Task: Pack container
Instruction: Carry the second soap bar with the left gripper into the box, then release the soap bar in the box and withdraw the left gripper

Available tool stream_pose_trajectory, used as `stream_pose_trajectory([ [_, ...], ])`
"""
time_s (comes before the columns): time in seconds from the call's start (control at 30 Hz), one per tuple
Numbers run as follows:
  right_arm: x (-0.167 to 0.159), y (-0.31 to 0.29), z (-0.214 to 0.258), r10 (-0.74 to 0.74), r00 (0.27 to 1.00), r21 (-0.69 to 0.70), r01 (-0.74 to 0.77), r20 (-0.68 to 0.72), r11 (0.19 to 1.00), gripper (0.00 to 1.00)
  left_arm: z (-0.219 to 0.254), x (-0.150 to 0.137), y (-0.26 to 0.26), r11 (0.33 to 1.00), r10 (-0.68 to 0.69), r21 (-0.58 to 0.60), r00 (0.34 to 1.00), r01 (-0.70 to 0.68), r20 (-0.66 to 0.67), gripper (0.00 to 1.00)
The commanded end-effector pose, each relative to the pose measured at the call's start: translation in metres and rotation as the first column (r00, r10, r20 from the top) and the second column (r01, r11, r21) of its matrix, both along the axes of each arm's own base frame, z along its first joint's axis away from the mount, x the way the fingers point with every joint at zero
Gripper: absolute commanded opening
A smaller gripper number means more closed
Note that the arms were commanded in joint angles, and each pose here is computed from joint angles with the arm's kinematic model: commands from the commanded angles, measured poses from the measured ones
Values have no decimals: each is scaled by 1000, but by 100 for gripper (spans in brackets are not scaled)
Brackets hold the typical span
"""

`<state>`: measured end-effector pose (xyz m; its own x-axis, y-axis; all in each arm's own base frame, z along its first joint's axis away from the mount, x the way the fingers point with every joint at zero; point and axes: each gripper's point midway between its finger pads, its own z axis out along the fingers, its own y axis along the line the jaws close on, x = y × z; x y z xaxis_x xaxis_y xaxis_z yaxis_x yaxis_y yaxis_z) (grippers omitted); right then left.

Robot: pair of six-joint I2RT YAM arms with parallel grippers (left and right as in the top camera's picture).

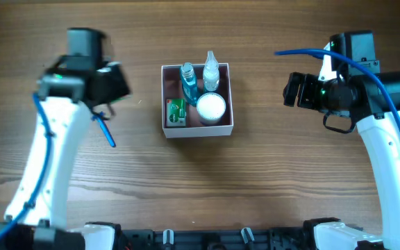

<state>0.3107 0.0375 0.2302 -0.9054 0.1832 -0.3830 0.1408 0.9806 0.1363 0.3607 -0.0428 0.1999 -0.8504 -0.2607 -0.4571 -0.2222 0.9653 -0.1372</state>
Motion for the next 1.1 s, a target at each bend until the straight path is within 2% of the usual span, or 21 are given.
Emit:
stream_pose_trajectory([
  [0.0, 2, 3, -3, 21, 1000, 11, -21, -3, 1000, 100, -3, -3, -49, 979, -201, 38, 980, 201, 1, 44],
  [0.23, 4, 3, -2, 21, 1000, 12, -21, 4, 1000, 100, -42, -6, -97, 962, -271, -8, 958, 272, -94, 45],
  [0.57, 4, 3, -2, 21, 1000, 12, -21, 4, 1000, 100, -93, 1, -124, 945, -322, -2, 929, 327, -184, 47],
  [0.7, 4, 3, -2, 21, 1000, 12, -21, 4, 1000, 100, -96, 1, -129, 941, -333, -1, 924, 338, -186, 56],
  [0.8, 4, 3, -2, 22, 1000, 11, -22, 4, 1000, 100, -96, 0, -130, 940, -336, -1, 923, 342, -186, 72],
  [0.93, 4, 3, -2, 24, 1000, 10, -24, 4, 1000, 100, -96, -1, -129, 940, -335, 0, 923, 341, -190, 77],
  [1.07, 4, 3, -2, 27, 1000, 9, -27, 4, 1000, 100, -97, -7, -125, 942, -328, 5, 920, 337, -216, 76],
])
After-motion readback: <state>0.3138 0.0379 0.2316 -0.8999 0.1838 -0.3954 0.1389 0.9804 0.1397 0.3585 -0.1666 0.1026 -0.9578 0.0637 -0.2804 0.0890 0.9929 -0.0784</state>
